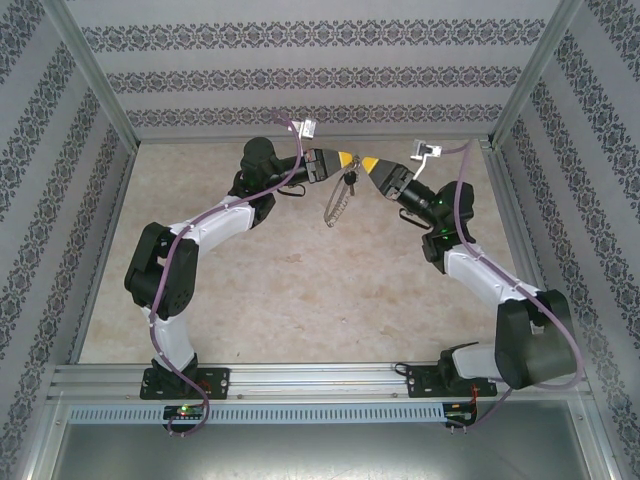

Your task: Put the keys on the keyring

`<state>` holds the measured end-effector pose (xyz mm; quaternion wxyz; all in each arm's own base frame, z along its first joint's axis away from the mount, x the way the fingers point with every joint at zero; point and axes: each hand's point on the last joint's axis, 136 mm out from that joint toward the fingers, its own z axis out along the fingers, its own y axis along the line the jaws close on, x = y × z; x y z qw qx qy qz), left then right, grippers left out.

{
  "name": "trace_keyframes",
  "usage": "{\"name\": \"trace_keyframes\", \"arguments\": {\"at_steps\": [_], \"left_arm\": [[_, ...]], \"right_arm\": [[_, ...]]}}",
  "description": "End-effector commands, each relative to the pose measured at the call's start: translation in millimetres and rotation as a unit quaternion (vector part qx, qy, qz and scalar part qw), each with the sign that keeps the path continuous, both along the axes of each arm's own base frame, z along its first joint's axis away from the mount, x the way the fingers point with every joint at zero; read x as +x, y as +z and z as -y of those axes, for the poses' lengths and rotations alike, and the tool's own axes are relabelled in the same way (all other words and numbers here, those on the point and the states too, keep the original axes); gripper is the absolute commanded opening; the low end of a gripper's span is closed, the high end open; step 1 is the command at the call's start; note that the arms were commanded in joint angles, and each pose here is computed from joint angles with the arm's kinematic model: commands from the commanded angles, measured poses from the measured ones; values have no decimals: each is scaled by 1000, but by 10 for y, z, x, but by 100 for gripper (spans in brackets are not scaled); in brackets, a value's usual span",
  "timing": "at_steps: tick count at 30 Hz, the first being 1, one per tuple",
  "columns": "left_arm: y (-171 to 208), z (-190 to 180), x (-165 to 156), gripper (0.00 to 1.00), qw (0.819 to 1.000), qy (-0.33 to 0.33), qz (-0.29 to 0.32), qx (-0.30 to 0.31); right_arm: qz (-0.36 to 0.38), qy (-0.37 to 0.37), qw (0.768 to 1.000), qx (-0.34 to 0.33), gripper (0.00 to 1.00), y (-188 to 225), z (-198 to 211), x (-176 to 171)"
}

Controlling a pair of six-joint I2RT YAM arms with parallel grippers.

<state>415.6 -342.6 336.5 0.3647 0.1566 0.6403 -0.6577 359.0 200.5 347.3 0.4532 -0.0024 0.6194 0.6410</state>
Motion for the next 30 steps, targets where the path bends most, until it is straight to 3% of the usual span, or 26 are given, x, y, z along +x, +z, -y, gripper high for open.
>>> {"name": "trace_keyframes", "arguments": {"at_steps": [1,30], "left_arm": [[378,6,-199,0,997,-17,75,-19],[424,22,-221,0,996,-17,81,-22]], "right_arm": [[24,17,1000,-3,42,96,-98,-14],[4,-6,1000,-4,40,-91,44,64]]}}
